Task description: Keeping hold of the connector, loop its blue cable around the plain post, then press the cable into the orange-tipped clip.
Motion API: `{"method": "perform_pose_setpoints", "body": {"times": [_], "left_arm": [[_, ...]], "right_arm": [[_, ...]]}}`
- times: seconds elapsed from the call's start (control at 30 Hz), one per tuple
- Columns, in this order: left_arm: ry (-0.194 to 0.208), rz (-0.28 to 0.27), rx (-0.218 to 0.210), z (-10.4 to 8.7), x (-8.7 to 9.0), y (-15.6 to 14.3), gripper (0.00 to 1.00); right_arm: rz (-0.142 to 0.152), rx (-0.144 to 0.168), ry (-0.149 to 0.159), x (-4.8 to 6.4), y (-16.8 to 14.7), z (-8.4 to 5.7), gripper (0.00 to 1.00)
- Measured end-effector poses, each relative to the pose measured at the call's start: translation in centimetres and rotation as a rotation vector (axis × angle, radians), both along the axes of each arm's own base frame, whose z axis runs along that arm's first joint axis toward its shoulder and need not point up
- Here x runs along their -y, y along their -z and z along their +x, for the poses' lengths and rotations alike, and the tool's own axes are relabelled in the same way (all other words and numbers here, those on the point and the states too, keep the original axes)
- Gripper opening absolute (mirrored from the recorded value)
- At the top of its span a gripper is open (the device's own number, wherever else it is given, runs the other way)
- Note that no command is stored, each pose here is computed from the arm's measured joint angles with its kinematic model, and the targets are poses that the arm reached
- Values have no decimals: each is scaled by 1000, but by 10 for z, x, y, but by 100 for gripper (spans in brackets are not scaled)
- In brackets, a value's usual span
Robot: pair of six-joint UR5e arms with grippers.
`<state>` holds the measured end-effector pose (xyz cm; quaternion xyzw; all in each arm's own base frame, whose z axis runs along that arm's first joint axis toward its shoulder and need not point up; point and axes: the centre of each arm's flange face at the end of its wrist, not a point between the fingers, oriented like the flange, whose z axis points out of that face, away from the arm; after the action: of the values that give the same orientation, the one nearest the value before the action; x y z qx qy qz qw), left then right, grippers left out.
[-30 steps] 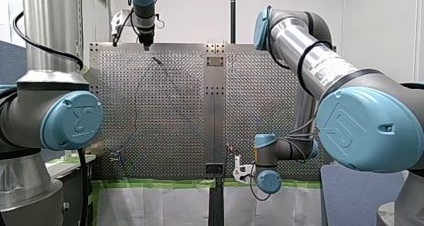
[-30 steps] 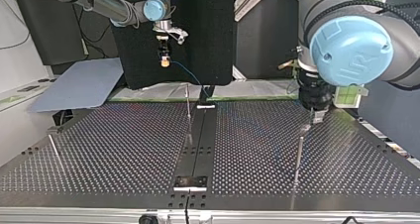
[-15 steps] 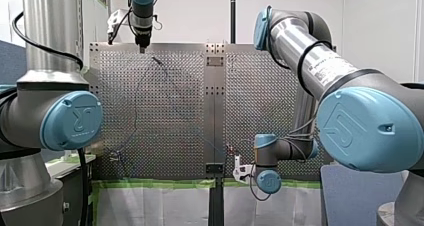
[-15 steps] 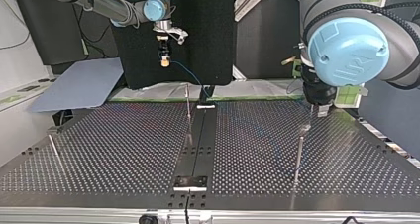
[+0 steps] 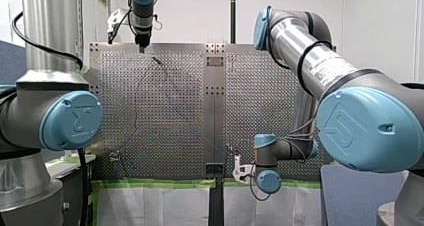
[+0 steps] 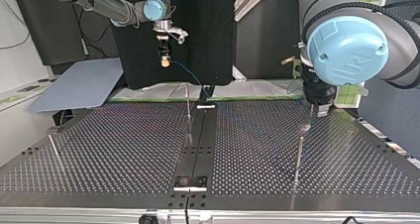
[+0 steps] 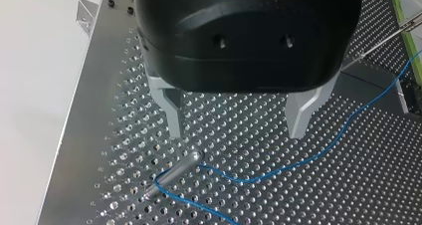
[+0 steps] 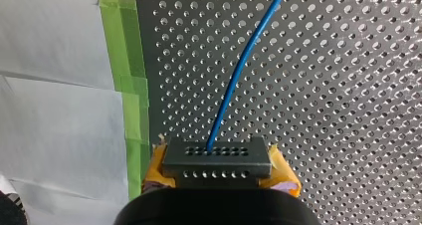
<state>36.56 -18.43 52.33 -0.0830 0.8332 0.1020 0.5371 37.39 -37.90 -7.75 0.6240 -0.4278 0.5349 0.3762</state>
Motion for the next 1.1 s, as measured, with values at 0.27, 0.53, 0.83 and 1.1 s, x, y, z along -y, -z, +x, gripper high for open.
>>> {"method": "perform_pose_setpoints", "body": {"times": [0.27, 0.53, 0.83, 1.1], "left_arm": [[63, 27, 1, 2, 7, 0, 100], [164, 63, 20, 17, 27, 9, 100], [233, 136, 81, 41, 68, 9, 100], [258, 204, 146, 58, 108, 8, 100]], "right_arm": [[0, 0, 1, 1, 0, 0, 0], [1, -1, 2, 1, 0, -1, 0], [3, -2, 1, 3, -1, 1, 0], [4, -3, 0, 2, 0, 2, 0]]}}
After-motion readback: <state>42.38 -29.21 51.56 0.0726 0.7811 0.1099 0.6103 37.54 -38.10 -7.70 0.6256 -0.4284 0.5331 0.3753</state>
